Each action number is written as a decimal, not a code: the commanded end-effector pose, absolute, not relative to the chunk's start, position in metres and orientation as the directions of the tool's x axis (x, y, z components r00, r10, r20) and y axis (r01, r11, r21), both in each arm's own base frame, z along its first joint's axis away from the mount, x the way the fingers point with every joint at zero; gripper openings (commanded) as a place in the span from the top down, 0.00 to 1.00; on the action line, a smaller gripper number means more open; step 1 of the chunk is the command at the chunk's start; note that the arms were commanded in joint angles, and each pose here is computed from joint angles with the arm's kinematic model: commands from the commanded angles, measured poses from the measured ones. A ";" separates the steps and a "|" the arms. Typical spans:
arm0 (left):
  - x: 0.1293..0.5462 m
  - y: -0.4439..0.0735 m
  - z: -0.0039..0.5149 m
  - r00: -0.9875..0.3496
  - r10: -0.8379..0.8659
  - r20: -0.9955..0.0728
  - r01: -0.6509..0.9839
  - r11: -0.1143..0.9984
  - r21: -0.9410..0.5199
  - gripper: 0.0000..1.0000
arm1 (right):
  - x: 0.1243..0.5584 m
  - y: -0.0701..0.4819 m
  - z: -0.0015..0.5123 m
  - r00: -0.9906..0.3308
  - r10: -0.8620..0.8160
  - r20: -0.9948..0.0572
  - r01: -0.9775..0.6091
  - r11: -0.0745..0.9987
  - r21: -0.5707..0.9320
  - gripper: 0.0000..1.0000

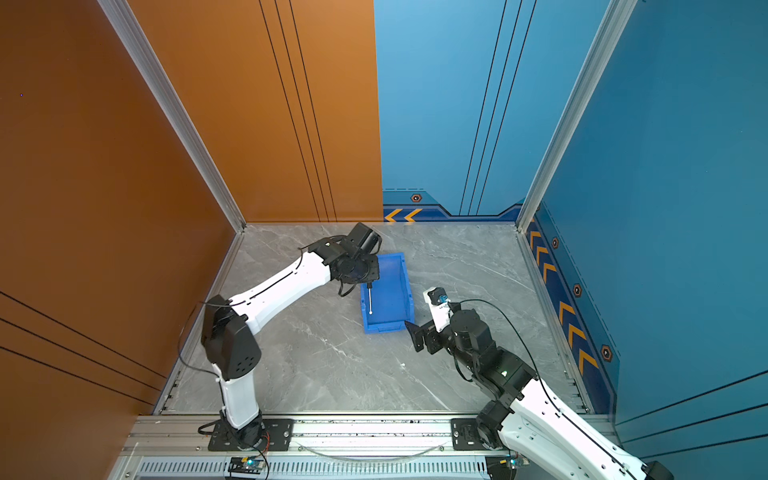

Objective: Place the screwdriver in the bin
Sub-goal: 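Carry the screwdriver with the left gripper over the blue bin and lower it inside, then open the left gripper to release the screwdriver into the bin and lift away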

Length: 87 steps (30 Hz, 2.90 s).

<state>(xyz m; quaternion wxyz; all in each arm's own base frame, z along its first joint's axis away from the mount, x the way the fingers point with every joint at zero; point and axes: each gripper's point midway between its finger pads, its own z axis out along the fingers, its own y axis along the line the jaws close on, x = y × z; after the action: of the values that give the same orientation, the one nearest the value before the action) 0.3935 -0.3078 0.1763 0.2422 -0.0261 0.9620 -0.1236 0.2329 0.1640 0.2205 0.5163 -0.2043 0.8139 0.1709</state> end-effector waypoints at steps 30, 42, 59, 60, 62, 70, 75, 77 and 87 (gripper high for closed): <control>0.426 -0.328 0.036 -0.923 -0.170 -0.345 -0.152 0.985 -0.079 1.00 | 0.244 0.124 0.226 -0.423 -0.080 -0.903 -0.398 0.911 0.106 0.00; 0.423 -0.322 0.018 -0.934 -0.151 -0.325 -0.147 0.988 -0.039 0.86 | 0.240 0.117 0.228 -0.419 -0.065 -0.906 -0.378 0.919 0.108 0.00; 0.422 -0.325 0.023 -0.930 -0.144 -0.338 -0.139 0.989 -0.040 0.66 | 0.236 0.107 0.232 -0.401 -0.057 -0.914 -0.348 0.933 0.094 0.00; 0.422 -0.325 0.025 -0.929 -0.143 -0.342 -0.137 0.990 -0.041 0.63 | 0.236 0.107 0.233 -0.400 -0.057 -0.915 -0.348 0.933 0.094 0.00; 0.423 -0.326 0.030 -0.925 -0.139 -0.353 -0.132 0.990 -0.044 0.60 | 0.236 0.107 0.233 -0.398 -0.057 -0.915 -0.348 0.933 0.093 0.00; 0.425 -0.328 0.062 -0.900 -0.120 -0.420 -0.109 0.993 -0.049 0.64 | 0.234 0.107 0.235 -0.392 -0.048 -0.919 -0.350 0.931 0.101 0.00; 0.421 -0.332 0.083 -0.884 -0.108 -0.455 -0.091 0.994 -0.058 0.62 | 0.228 0.105 0.237 -0.380 -0.034 -0.924 -0.353 0.929 0.112 0.00; 0.420 -0.334 0.091 -0.877 -0.104 -0.469 -0.085 0.995 -0.061 0.59 | 0.225 0.103 0.239 -0.374 -0.025 -0.927 -0.352 0.929 0.117 0.00; 0.397 -0.331 0.167 -0.817 -0.094 -0.568 -0.051 0.994 -0.092 0.43 | 0.213 0.094 0.242 -0.349 -0.004 -0.937 -0.337 0.934 0.122 0.00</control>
<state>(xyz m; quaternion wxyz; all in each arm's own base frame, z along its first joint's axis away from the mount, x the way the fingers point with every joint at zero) 0.4089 -0.3439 0.1280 0.2713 -0.0432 0.9605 -0.0446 0.2125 0.1011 0.2506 0.5694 -0.1222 0.7966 0.1622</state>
